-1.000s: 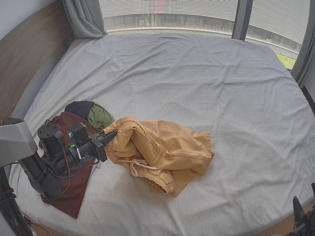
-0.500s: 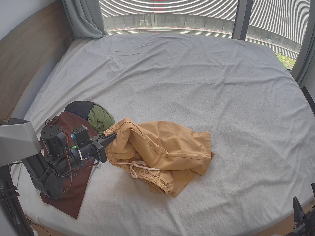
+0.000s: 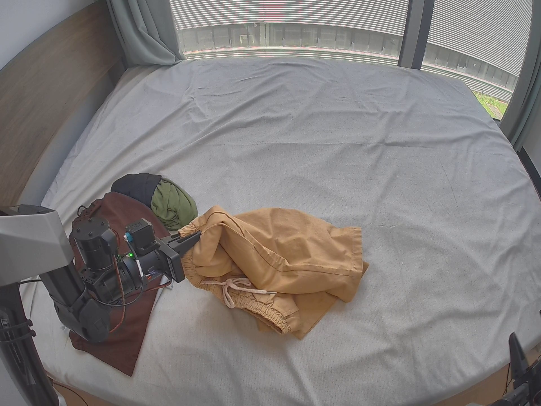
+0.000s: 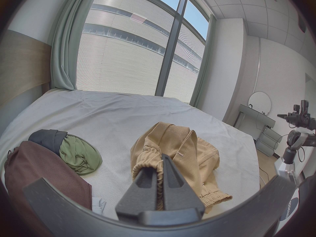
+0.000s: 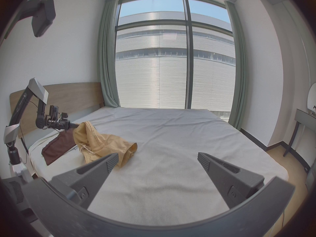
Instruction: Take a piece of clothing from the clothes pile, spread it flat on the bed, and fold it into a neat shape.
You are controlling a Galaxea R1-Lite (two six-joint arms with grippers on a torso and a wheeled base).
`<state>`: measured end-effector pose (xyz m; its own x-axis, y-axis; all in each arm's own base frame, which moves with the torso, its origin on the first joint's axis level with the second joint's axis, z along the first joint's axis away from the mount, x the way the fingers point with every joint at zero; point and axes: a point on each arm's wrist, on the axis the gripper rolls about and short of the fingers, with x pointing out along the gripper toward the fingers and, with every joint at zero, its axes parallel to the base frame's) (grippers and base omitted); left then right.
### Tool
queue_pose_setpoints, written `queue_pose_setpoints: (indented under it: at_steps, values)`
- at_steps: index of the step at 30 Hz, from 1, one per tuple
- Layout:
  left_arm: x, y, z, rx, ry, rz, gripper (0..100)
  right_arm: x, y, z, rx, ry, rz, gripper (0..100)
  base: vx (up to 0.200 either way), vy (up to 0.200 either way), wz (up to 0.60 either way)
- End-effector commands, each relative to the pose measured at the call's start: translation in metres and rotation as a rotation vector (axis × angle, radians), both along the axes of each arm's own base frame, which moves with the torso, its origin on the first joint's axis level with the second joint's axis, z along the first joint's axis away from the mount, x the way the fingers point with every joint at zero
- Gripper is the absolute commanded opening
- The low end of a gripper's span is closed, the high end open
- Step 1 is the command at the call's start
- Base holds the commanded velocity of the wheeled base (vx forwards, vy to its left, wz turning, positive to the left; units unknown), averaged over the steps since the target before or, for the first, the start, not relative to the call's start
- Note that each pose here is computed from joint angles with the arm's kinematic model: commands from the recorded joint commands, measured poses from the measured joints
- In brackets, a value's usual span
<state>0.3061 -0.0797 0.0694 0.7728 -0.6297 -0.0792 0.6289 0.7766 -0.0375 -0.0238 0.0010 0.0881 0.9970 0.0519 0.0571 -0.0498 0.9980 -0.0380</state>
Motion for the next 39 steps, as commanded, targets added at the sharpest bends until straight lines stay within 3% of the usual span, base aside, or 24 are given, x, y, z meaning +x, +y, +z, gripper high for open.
queue_pose_setpoints:
  at_steps: [1,6,18,30,39]
  values:
    - [0.0,0.0,-0.003,0.001,0.01,0.0,0,-0.006,0.001,0.062,-0.001,-0.156,-0.016,100,0.0,0.0,0.0]
    - [0.0,0.0,-0.004,0.003,0.013,0.0,0,-0.001,0.0,0.083,0.017,-0.149,0.006,100,0.0,0.0,0.0]
    - [-0.001,0.0,-0.002,0.002,0.01,0.0,0,0.042,0.006,0.063,0.178,0.205,0.259,100,0.0,0.0,0.0]
    - [-0.001,-0.003,-0.001,0.001,0.005,-0.008,0,0.061,0.014,0.06,0.375,0.409,0.468,100,0.0,0.0,0.0]
    - [0.001,0.0,-0.001,-0.001,0.002,0.0,0,0.085,0.022,0.067,0.386,0.538,0.581,100,0.0,0.0,0.0]
